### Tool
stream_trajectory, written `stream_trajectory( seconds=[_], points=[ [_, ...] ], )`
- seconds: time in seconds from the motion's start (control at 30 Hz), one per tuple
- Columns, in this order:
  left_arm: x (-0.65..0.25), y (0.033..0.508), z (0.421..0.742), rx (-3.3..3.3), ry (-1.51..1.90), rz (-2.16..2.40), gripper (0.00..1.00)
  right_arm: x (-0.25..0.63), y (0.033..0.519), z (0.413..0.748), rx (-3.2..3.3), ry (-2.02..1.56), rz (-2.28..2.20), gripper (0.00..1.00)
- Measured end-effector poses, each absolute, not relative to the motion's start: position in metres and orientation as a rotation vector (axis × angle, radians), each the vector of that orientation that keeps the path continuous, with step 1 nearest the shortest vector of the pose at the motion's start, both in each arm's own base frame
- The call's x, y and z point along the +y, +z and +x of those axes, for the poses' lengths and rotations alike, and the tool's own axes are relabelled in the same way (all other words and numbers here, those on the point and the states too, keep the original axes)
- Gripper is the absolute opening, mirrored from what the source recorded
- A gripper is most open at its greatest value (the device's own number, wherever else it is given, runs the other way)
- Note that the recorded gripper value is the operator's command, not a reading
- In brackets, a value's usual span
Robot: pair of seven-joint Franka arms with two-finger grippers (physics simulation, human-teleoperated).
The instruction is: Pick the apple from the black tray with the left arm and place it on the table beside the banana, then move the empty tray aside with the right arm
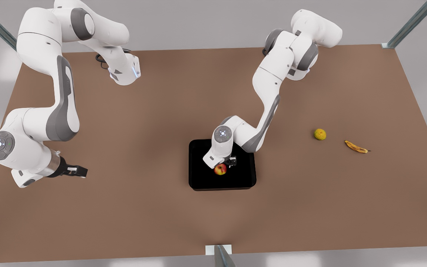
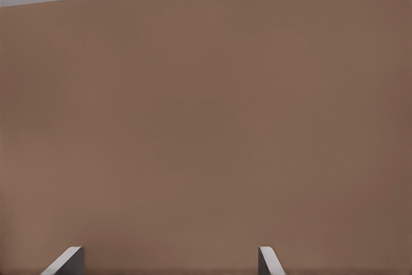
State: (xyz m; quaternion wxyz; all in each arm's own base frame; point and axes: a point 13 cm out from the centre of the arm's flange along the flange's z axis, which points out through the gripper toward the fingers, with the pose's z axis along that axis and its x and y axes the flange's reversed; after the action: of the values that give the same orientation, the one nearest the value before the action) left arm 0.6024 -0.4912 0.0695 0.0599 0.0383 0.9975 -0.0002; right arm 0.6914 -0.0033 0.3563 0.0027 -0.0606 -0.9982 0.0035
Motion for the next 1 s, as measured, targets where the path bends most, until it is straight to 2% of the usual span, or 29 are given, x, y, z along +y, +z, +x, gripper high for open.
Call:
stream_trajectory(
  seconds=[0.3,0.33,0.37,0.4,0.43,0.5,0.57,0.67,0.73,0.8,0.9,1.0],
  points=[
    [-0.493,0.052,0.609,2.98,-0.012,0.093,1.0,-0.003,0.355,0.691,-3.129,0.011,-0.192,1.0],
    [-0.493,0.051,0.61,2.977,-0.015,0.09,0.93,-0.003,0.355,0.691,-3.129,0.011,-0.193,1.0],
    [-0.494,0.052,0.611,2.973,-0.018,0.087,0.79,-0.003,0.355,0.691,-3.129,0.011,-0.193,1.0],
    [-0.494,0.052,0.612,2.969,-0.019,0.083,0.72,-0.003,0.355,0.691,-3.129,0.011,-0.193,1.0],
    [-0.494,0.052,0.612,2.966,-0.02,0.079,0.68,-0.003,0.355,0.691,-3.129,0.011,-0.193,1.0],
    [-0.494,0.053,0.613,2.961,-0.021,0.071,0.69,-0.003,0.355,0.691,-3.129,0.011,-0.193,1.0],
    [-0.492,0.067,0.618,2.948,-0.017,0.067,0.72,-0.003,0.355,0.692,-3.129,0.011,-0.194,1.0],
    [-0.483,0.147,0.628,2.937,-0.005,0.045,0.72,-0.003,0.355,0.692,-3.129,0.011,-0.194,1.0],
    [-0.448,0.194,0.639,2.957,0.035,0.007,0.71,-0.003,0.356,0.692,-3.13,0.011,-0.194,1.0],
    [-0.394,0.222,0.645,3.004,0.102,-0.031,0.71,0.011,0.363,0.694,-3.144,0.0,-0.171,1.0],
    [-0.273,0.236,0.665,3.086,0.202,-0.115,0.7,0.101,0.394,0.692,-3.182,-0.036,-0.031,1.0],
    [-0.133,0.224,0.684,3.163,0.264,-0.18,0.69,0.199,0.407,0.668,-3.176,-0.044,0.093,1.0]
  ],
)
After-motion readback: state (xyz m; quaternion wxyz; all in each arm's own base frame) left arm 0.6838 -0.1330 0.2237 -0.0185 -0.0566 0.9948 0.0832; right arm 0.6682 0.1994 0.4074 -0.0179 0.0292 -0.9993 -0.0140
